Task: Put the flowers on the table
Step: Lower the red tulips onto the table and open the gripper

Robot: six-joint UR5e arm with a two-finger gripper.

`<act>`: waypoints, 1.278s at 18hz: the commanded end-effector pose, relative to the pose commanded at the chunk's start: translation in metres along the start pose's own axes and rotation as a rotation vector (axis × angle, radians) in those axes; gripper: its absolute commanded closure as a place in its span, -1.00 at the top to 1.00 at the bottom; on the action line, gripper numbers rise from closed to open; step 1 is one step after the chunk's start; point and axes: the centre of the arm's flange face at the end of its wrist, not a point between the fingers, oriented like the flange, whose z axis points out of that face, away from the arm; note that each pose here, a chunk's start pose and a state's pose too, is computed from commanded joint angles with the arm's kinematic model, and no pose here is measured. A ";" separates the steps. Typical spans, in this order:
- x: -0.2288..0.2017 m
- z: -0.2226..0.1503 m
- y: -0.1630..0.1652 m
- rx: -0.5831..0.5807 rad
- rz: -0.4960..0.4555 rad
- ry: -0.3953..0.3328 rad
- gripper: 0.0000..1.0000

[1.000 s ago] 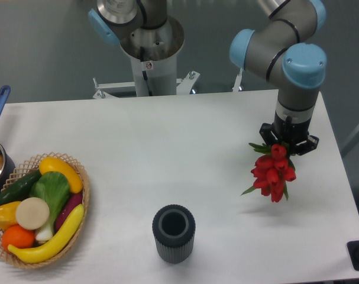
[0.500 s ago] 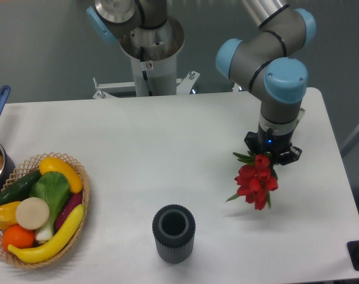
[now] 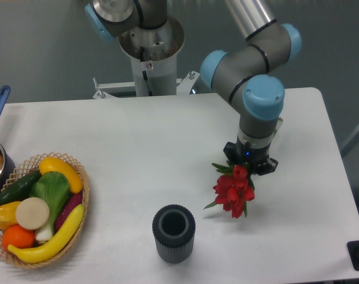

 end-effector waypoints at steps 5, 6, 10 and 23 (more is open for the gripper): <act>0.000 0.004 -0.004 0.014 -0.004 0.001 0.33; 0.000 0.003 -0.004 0.022 -0.007 -0.005 0.99; -0.001 -0.005 -0.003 0.035 -0.006 -0.030 1.00; -0.030 -0.019 0.034 0.028 0.026 -0.066 1.00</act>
